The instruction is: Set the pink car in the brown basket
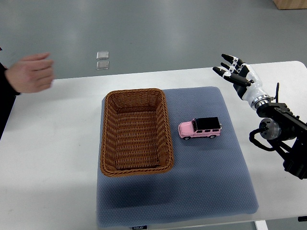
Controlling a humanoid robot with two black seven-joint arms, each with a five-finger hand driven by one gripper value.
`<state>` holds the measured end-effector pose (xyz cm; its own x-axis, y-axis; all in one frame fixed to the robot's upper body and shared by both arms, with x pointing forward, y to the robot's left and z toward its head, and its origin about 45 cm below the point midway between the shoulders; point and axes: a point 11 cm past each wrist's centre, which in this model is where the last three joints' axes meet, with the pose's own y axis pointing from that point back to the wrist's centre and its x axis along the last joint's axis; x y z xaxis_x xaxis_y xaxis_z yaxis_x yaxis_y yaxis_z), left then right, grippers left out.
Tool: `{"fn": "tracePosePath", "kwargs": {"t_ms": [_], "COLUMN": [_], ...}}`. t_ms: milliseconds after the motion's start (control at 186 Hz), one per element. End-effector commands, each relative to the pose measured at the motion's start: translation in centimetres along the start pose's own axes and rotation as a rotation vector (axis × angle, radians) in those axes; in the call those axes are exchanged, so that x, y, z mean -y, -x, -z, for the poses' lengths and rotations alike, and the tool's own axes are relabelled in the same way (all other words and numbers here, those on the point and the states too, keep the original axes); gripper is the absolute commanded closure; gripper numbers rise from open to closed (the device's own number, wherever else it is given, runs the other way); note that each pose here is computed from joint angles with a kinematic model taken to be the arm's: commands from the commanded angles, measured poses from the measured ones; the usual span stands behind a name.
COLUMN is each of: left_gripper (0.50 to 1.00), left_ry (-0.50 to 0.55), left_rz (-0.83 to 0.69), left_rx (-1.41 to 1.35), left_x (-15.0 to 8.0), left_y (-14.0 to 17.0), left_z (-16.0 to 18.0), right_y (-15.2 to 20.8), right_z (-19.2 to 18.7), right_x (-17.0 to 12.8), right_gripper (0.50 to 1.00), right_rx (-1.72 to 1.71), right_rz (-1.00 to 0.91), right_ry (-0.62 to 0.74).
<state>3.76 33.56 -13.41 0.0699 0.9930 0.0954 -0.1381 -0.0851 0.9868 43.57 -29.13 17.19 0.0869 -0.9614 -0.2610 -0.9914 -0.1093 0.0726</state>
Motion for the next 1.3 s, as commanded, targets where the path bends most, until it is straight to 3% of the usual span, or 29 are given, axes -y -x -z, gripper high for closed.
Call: {"fn": "tracePosePath", "kwargs": {"t_ms": [0, 1293], "left_gripper": [0.500, 0.500], "left_ry": [0.000, 0.000], "left_rz": [0.000, -0.001], "left_rx": [0.000, 0.000], "left_x": [0.00, 0.00], "left_y": [0.00, -0.05], "left_z": [0.00, 0.00], "right_y": [-0.03, -0.08], "right_z": [0.10, -0.01], "right_x": [0.03, -0.08], "right_gripper": [0.587, 0.587], "right_rx": [-0.001, -0.002], "right_rz": [0.000, 0.006], "right_ry": [-0.002, 0.002]}}
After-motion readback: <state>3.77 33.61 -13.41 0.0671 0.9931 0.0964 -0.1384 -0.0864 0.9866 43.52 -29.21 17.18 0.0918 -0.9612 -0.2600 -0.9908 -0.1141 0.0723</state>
